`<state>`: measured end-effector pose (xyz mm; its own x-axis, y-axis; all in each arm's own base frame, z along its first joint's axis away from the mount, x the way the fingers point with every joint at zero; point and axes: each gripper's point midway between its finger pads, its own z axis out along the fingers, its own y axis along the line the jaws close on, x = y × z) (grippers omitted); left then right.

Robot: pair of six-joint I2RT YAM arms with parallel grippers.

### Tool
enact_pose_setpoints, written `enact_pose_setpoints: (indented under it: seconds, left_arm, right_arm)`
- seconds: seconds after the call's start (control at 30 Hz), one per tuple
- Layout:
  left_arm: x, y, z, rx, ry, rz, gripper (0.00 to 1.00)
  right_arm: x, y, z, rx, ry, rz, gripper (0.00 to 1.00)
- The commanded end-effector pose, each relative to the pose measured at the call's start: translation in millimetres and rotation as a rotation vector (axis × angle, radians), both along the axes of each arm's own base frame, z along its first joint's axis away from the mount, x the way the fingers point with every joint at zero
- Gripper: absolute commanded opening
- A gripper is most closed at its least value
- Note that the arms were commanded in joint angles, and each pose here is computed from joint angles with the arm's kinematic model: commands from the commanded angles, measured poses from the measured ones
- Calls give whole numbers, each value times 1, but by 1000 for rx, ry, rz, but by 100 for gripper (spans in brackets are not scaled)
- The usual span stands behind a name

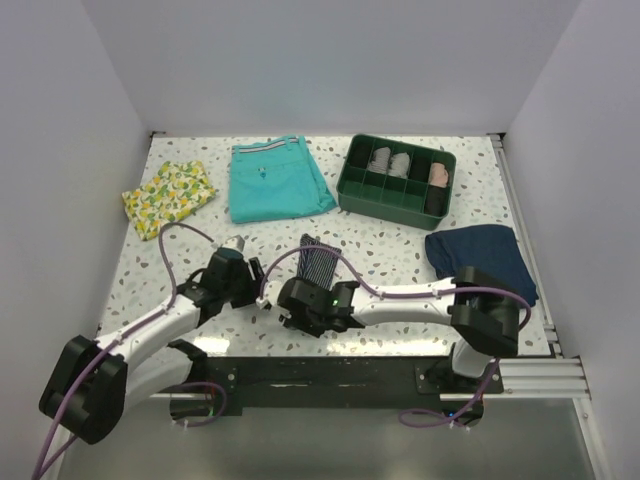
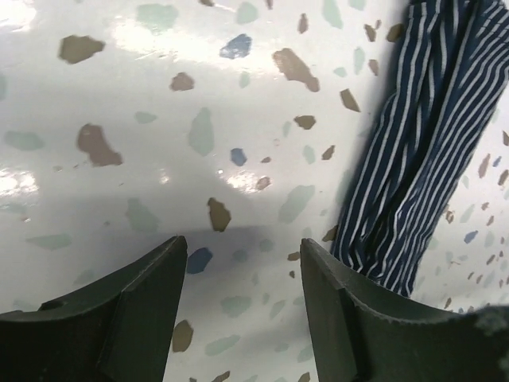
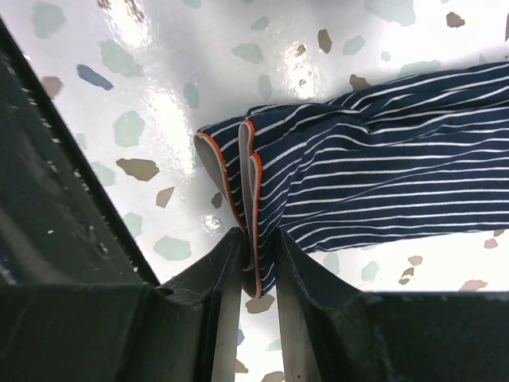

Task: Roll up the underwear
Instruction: Roll the underwear to the center of the board.

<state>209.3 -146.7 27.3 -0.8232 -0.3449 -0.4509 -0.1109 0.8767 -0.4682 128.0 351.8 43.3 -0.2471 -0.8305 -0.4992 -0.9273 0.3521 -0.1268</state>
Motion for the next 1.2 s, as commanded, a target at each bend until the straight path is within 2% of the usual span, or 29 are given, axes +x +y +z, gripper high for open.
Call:
enact_pose_setpoints:
  seconds: [0.0,0.17,0.4,0.7,0.73,0.83,0.87,1.03,1.1,1.17]
  left_arm:
    - [-17,32,-13,117,69,97,64]
    - [-11,30,0,106,37,93,64]
    - [-10,24,2,94,27,55,64]
    - [-11,21,3,68,13,39,63]
    - [-11,20,4,66,9,39,63]
    - [-10,21,5,70,8,44,63]
    - [-10,21,5,72,11,46,63]
    - [-10,25,4,90,21,65,63]
    - [-11,26,2,92,27,64,63]
    - [-10,23,2,85,23,50,63]
  right_arm:
    - [5,20,40,172,127,-12,25]
    - [15,19,46,211,237,0,25]
    - [1,19,24,153,386,44,24]
    - [-2,18,13,148,436,33,25]
    - [0,17,11,144,427,20,33]
    - [0,15,10,139,419,14,40]
    - [1,15,13,147,409,10,47]
    - [-3,13,26,146,299,14,56]
    - [5,10,32,130,179,-12,61]
    - [5,9,32,101,59,-17,61]
